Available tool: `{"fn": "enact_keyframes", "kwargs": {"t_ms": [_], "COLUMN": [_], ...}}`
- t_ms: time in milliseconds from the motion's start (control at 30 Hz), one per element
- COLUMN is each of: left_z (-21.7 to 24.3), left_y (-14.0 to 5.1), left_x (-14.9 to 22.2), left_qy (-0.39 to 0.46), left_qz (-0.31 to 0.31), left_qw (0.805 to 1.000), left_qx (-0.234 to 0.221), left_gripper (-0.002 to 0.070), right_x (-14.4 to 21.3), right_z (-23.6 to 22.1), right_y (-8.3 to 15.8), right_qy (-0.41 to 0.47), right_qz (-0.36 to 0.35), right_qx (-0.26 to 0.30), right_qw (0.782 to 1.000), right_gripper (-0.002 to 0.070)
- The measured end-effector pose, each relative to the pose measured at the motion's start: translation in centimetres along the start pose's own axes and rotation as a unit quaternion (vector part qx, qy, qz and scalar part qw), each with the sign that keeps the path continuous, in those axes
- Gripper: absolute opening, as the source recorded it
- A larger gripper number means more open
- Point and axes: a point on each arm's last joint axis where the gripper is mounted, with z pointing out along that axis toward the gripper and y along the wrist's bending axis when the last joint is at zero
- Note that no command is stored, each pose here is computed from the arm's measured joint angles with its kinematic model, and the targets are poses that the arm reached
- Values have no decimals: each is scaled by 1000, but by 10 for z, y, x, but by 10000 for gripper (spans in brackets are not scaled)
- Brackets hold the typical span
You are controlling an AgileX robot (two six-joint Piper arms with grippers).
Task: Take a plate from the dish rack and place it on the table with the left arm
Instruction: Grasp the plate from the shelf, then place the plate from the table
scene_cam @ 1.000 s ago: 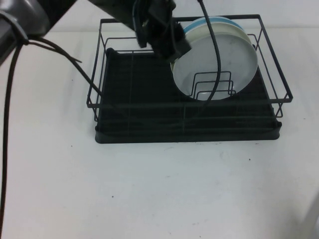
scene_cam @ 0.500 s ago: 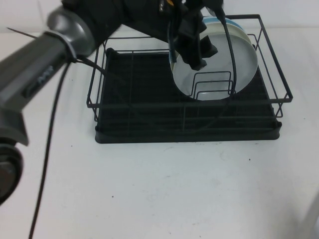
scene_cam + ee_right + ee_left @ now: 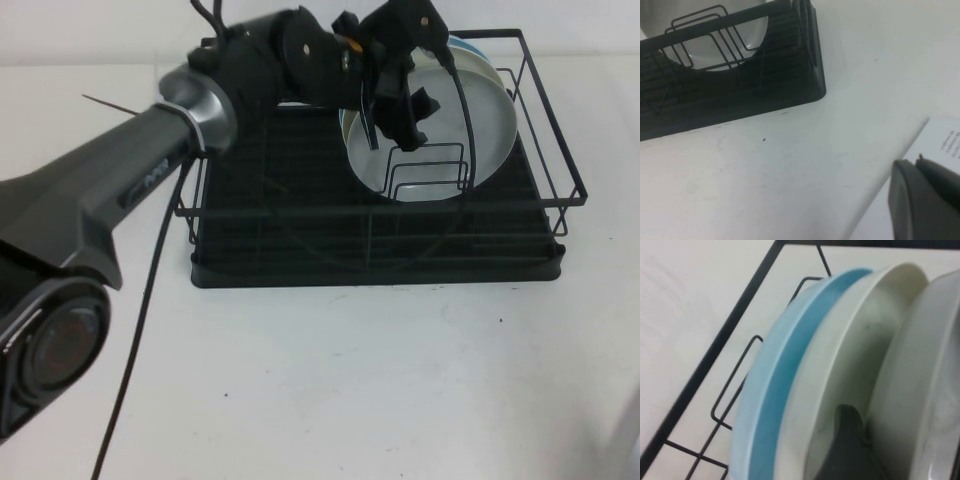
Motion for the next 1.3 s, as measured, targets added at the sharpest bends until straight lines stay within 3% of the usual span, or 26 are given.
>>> {"fn": "enact_keyframes", "kwargs": {"t_ms": [100,267,533,800,1033,1200,1300], "left_z": [5,5,-19,-104,-198,-225,-227], "left_y": [-1,0,9,30,24,26,30], "left_x": [4,3,-15,-67,-94,-73,-53], "left_qy": [0,-3,-17,-65,-50,26,49], "left_qz": [-3,-2,16,23,-155,-244,-301], "left_qw": [1000,1000,1000,996,986,966,943], "left_qx": [-3,-8,-21,-53,24,86,132], "left_gripper": [348,90,83,72,72,72,72], "right_x": [0,0,0,0,0,0,0], "right_z": [0,0,0,0,0,0,0], "right_y": [0,0,0,0,0,0,0], "right_qy": [0,0,0,0,0,0,0], "right_qz": [0,0,0,0,0,0,0], "right_qx": [0,0,0,0,0,0,0], "right_qw": [1000,1000,1000,1000,1000,1000,1000], "right_gripper": [-18,-18,-18,-18,-18,-18,-18]}}
